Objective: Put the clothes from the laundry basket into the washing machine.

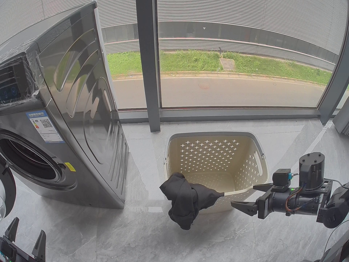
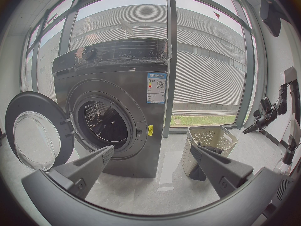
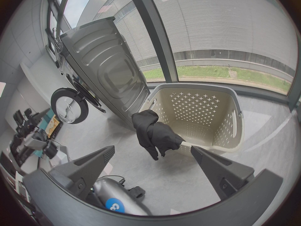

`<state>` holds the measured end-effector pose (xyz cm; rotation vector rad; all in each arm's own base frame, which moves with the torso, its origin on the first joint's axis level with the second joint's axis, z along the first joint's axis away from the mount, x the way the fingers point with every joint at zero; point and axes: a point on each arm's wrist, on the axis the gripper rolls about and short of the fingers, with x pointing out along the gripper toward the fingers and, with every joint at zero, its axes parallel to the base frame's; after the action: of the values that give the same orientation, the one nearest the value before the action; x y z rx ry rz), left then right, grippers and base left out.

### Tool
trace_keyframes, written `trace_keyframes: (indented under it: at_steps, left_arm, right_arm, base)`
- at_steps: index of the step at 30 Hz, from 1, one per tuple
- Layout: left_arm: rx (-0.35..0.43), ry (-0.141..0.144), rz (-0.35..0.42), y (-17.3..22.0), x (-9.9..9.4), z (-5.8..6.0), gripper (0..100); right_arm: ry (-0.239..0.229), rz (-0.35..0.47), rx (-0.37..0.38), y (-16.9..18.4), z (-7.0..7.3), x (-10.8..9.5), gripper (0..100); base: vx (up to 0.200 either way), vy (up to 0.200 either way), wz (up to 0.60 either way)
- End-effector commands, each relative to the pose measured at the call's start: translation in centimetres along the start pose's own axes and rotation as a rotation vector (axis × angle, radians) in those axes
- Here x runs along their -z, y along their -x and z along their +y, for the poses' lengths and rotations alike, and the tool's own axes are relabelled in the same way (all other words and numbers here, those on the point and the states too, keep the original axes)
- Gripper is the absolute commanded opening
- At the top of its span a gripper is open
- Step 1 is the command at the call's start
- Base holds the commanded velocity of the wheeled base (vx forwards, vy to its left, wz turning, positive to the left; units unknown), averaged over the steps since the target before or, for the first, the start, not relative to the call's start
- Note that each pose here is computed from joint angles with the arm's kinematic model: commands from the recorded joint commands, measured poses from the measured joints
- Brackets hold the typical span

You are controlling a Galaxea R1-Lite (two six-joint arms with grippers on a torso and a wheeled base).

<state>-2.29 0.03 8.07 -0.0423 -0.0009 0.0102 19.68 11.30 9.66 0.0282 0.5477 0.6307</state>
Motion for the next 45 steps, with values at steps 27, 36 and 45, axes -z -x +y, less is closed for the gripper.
trace_keyframes:
  at_steps: [27, 36, 45]
  left_arm:
    - [0.001, -0.002, -0.001, 0.0, 0.5, 0.0, 100]
    - [0.003, -0.004, -0.001, 0.0, 0.5, 0.0, 100]
    - [0.003, -0.004, -0.001, 0.0, 0.5, 0.0, 100]
  right_arm:
    - [0.135, 0.038, 0.07, -13.2, -1.6, 3.1, 100]
    - [0.186, 0.008, 0.019, -15.5, -1.7, 3.7, 100]
    - [0.203, 0.011, -0.026, -16.9, -2.1, 4.1, 100]
  base:
    - [0.0, 0.0, 0.0]
    - [0.0, 0.0, 0.0]
    - [0.0, 0.0, 0.0]
